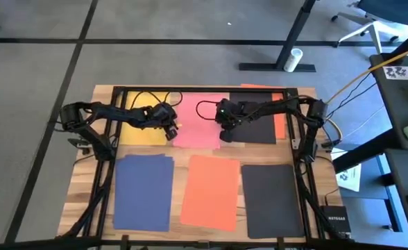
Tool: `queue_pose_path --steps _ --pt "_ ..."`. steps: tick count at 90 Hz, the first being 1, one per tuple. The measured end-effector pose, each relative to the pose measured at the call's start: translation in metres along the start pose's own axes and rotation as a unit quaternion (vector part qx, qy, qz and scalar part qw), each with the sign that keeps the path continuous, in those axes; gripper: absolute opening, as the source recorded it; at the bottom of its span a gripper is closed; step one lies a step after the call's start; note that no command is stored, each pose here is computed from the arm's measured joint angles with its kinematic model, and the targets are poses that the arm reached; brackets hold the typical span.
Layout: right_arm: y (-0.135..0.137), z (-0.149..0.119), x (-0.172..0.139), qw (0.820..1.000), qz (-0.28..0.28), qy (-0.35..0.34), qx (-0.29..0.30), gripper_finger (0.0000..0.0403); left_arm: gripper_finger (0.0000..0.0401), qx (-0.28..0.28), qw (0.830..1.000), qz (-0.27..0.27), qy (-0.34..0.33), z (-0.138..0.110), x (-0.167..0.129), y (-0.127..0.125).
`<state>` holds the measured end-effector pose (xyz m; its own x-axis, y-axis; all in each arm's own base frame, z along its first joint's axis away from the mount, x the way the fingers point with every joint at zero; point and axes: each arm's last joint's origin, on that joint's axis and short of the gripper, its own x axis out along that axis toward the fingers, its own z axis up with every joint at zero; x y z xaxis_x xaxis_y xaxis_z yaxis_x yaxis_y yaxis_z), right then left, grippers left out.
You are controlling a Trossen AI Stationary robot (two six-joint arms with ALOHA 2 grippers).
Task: Organize paper
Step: Adjust the stacked pink papers on the table
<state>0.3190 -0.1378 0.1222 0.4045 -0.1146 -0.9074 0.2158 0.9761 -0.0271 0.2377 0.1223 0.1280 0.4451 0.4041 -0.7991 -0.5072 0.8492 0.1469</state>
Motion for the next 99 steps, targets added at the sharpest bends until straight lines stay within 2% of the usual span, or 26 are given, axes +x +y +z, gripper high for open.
queue_pose_path --steps 30,48,58,74,87,99 --pt "-0.002 0.003 -0.008 1.0 -0.003 -0.016 0.001 0.0 0.0 -0.004 1.0 0.0 0.0 0.0 0.0 0.0" --pt "-0.001 0.006 -0.025 1.0 -0.005 -0.028 0.0 0.0 0.0 -0.006 1.0 -0.001 -0.013 0.003 -0.008 0.0" --pt "0.009 0.004 -0.036 1.0 0.024 -0.012 -0.008 0.0 0.0 0.003 1.0 -0.014 -0.017 0.005 -0.019 -0.005" --pt "0.047 -0.001 -0.039 0.994 0.101 0.029 -0.026 0.0 0.0 0.038 0.998 -0.045 0.027 -0.005 -0.028 -0.022" --pt "0.072 0.0 -0.038 0.993 0.112 0.031 -0.036 0.0 0.0 0.051 0.996 -0.056 0.045 -0.01 -0.026 -0.033" --pt "0.079 0.002 -0.038 0.995 0.096 0.024 -0.021 0.0 0.0 0.05 0.996 -0.057 0.048 -0.011 -0.023 -0.035"
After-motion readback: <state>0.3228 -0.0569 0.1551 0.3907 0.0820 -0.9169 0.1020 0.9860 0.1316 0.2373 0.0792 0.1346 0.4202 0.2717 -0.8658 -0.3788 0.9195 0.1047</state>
